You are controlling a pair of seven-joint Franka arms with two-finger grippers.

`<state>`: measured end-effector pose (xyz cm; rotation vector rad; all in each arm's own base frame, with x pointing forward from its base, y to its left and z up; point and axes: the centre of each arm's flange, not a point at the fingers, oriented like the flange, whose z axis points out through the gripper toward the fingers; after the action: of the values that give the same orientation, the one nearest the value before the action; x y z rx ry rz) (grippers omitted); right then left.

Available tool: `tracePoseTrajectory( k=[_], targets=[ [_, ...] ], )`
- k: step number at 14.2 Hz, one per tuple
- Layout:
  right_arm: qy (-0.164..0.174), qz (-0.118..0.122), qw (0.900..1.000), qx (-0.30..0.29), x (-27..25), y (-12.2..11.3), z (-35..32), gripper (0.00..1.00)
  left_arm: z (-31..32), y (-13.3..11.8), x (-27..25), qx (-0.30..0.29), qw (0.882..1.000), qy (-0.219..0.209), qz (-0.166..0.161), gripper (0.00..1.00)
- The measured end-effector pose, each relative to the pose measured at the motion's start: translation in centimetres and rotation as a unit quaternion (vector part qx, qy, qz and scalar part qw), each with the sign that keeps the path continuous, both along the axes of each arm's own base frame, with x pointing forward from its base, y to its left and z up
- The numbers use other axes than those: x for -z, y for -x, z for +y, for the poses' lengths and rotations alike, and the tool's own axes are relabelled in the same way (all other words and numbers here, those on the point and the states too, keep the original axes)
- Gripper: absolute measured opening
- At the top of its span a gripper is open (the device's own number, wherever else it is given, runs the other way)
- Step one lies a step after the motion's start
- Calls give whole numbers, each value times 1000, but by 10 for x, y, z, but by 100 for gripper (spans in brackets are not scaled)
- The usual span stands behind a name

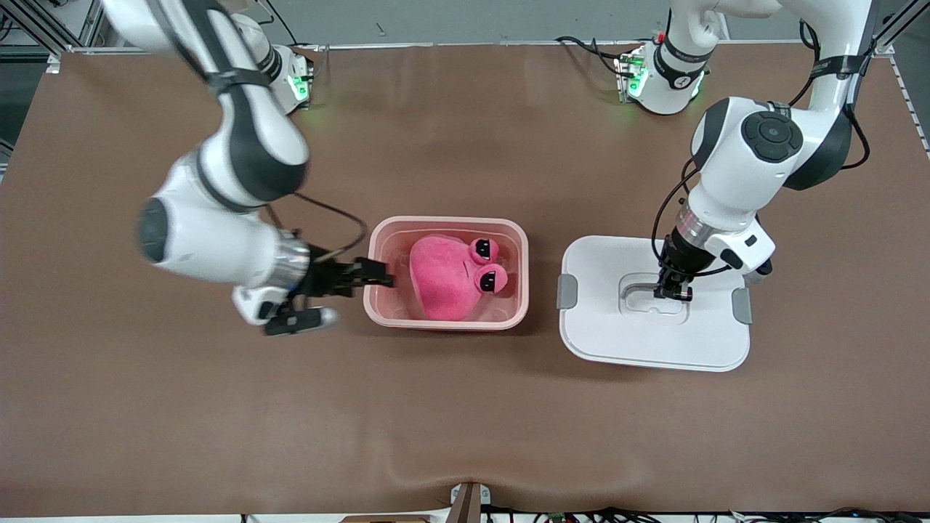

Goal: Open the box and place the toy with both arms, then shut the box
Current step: 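Withdraw the right gripper while the left gripper carries the lid toward the box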

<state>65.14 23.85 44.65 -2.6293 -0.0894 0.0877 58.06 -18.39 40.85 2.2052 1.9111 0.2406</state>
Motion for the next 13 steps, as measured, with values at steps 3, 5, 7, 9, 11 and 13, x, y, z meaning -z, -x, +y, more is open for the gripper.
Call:
tracePoseTrajectory(
  k=[3,5,7,9,11,13],
  targets=[
    [50,6,998,-24,-28,1,-82,100,-1,0,-2,1,1000,1,-3,7],
    [76,5,997,-32,-50,9,-125,100,-8,2,-5,6,1000,3,-6,7],
    [98,-4,995,-30,-69,19,-172,100,-18,5,-9,10,1000,8,-9,7],
    [147,-18,989,-28,-89,34,-212,100,-29,6,-14,8,1000,13,-13,7],
    [190,-33,981,-30,-116,53,-227,100,-45,10,-17,3,1000,22,-14,7],
    [202,-37,978,-25,-137,70,-239,100,-64,13,-21,-6,999,34,-16,7]
  ],
)
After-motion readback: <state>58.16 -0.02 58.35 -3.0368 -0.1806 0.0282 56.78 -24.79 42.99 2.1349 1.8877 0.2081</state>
